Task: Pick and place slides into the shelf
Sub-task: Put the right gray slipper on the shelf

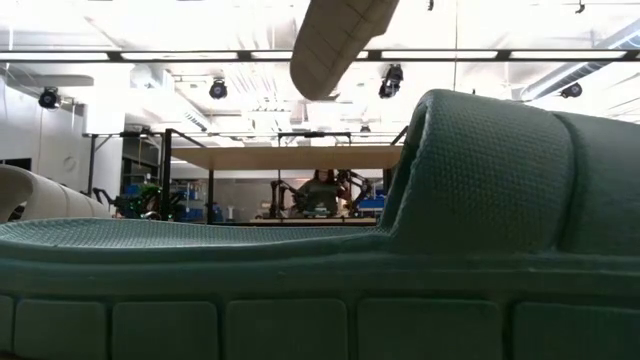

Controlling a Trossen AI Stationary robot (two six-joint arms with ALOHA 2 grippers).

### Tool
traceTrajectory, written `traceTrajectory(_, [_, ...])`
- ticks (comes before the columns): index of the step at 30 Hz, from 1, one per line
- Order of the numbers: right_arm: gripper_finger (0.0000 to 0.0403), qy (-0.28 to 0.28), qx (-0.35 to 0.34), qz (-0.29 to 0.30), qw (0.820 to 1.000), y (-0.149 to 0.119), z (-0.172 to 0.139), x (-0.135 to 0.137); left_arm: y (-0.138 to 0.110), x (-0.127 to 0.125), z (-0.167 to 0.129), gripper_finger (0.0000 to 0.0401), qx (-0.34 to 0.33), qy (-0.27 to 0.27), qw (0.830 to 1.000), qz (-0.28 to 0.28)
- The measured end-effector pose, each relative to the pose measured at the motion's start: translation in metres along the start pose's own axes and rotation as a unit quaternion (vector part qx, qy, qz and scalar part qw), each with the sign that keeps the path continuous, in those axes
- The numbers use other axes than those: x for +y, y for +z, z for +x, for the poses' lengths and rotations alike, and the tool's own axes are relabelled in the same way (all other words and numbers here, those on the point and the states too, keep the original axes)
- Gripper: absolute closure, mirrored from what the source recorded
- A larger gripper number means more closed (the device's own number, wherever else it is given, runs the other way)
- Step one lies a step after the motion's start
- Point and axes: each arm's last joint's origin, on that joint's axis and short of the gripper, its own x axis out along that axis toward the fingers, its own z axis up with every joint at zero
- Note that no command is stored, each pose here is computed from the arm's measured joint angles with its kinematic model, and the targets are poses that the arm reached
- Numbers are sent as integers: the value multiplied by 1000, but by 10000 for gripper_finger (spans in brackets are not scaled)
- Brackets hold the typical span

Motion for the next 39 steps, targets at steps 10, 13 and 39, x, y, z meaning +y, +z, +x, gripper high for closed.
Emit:
traceTrajectory(10, [390, -9, -53, 28, 998, 13, -11, -7, 1, -1, 2, 401, -19, -4, 1000, -5])
traceTrajectory(13, [390, -4, -70, 27, 997, 17, -12, -6, 0, -1, 3, 401, -18, -3, 1000, -5])
traceTrajectory(39, [390, 52, -200, 35, 978, 41, -16, 5, 0, 7, -22, 401, -46, -9, 999, -10])
